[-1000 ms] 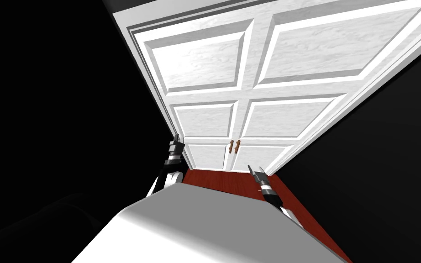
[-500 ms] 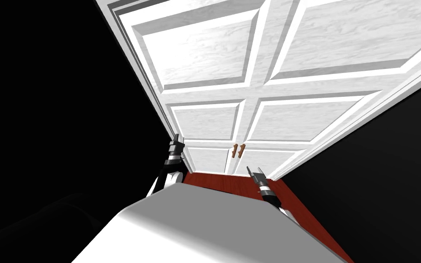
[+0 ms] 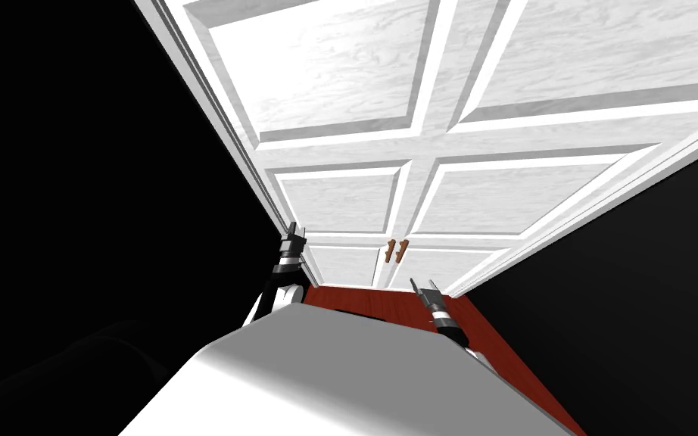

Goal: Pull the door open

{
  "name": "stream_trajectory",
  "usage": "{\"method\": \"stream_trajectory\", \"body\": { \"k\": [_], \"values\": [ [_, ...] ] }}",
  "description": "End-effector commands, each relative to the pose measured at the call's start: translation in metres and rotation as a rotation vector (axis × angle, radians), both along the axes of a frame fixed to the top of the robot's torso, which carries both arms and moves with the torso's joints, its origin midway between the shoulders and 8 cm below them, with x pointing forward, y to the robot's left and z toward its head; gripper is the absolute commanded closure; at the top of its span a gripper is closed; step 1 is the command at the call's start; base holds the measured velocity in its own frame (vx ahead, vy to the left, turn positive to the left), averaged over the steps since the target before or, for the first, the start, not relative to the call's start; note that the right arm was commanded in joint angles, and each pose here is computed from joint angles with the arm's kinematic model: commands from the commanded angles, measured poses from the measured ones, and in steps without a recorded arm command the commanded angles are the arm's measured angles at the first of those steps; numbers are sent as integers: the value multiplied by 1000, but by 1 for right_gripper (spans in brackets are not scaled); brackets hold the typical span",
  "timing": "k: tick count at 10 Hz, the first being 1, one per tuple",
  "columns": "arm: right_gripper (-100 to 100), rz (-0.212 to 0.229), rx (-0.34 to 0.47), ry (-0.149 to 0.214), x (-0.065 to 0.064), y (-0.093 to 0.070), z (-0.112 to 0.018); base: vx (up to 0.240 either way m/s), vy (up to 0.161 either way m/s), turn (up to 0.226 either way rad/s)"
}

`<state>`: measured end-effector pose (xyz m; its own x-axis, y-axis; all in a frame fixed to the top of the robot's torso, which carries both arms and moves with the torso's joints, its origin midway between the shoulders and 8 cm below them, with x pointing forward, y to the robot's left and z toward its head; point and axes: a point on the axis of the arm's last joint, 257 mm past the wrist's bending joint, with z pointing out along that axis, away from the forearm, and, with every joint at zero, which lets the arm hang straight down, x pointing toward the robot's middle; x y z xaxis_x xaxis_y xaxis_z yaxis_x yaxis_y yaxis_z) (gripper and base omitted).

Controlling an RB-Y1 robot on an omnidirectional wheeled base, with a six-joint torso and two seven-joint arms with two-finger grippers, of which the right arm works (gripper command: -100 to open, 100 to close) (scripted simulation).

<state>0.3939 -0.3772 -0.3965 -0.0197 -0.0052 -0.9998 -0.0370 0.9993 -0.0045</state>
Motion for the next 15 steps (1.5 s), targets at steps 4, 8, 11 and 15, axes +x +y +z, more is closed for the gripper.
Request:
{"method": "stream_trajectory", "body": {
  "k": [4,8,11,15],
  "values": [
    [-100,-70,-38,69,-30,-33,-21,-188,-28,-96],
    [-100,-128,-74,124,-53,-58,-36,-130,-20,-86],
    [-100,-179,-109,178,-72,-76,-49,-162,-36,-100],
    [-100,-179,-116,195,-58,-54,-59,7,-52,-50]
  ]
}}
